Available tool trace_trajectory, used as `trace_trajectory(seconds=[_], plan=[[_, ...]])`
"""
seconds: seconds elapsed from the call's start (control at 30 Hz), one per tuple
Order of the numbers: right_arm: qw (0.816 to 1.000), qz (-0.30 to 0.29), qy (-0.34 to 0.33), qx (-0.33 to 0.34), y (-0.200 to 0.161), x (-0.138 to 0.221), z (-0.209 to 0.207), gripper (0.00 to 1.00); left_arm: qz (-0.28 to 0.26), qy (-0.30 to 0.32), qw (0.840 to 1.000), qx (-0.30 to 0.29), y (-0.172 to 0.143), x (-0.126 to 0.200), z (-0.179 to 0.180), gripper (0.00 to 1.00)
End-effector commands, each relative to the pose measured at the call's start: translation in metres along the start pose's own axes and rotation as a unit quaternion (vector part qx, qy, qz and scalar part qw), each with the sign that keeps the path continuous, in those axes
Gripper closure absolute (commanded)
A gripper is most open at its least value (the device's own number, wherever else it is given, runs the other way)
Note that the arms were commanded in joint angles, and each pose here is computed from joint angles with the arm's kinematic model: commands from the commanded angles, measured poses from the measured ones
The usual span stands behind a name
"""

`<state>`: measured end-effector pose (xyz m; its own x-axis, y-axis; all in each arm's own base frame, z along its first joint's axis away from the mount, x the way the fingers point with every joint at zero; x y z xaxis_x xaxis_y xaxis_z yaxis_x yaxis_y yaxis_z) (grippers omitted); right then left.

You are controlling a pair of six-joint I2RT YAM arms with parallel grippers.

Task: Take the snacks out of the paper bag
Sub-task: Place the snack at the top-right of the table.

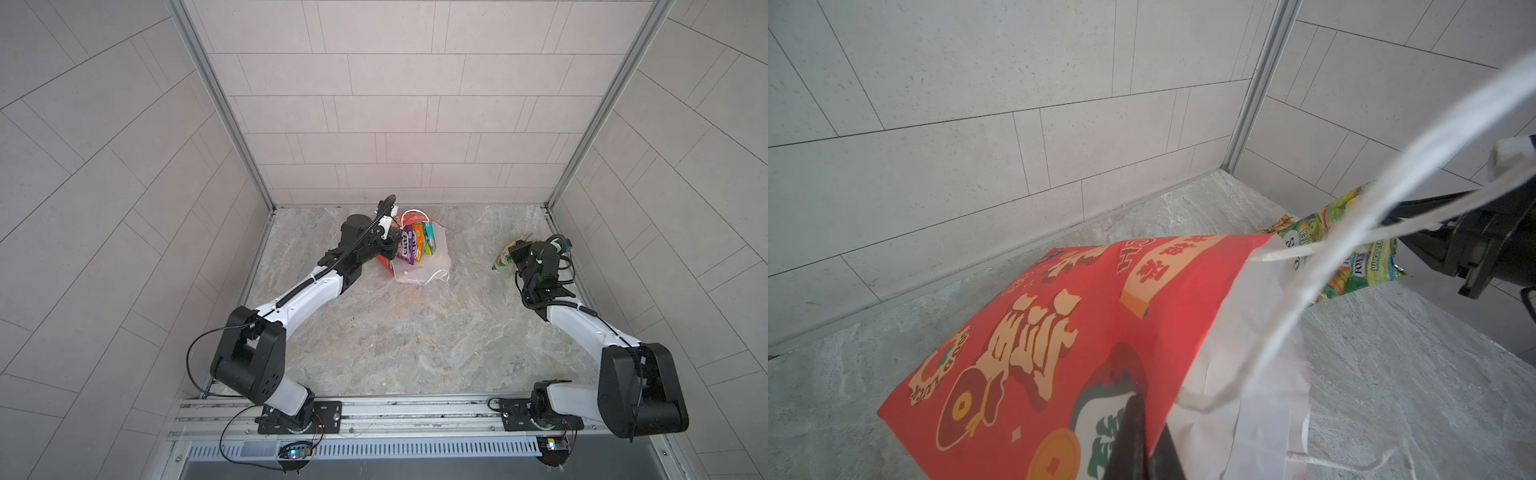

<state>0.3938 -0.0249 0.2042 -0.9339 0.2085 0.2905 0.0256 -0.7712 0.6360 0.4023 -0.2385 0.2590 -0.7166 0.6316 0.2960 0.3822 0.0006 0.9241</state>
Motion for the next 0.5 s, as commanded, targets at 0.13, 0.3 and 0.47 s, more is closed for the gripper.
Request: trace_trajectory(seconds=[0.13,0.3,0.47], plan=[[0.995,-0.042,-0.003,-0.086,-0.001,-0.010,0.010,1.00,-0.008,-0.015,1.000,0.003,0.004,0.002,-0.006,1.00],[0.994,-0.042,-0.016,-0.095,-0.013,-0.014,0.013,1.00,-0.009,-0.015,1.000,0.003,0.004,0.003,-0.007,1.00],[0.991,-0.066,-0.036,-0.113,-0.016,-0.019,0.005,1.00,-0.010,-0.016,1.000,0.003,0.004,0.002,-0.007,1.00]])
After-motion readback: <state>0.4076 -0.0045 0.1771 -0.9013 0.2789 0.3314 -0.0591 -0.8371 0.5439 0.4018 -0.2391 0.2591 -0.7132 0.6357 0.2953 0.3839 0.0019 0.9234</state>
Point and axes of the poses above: each gripper's point midway between its finger pads, its own x axis back along the fingers, its own z axis along the line the jaws close on, y = z × x, the point moved 2 cm from there along x, back along the fingers, and after that the axes turned 8 degrees about x, right-handed, at the moved point
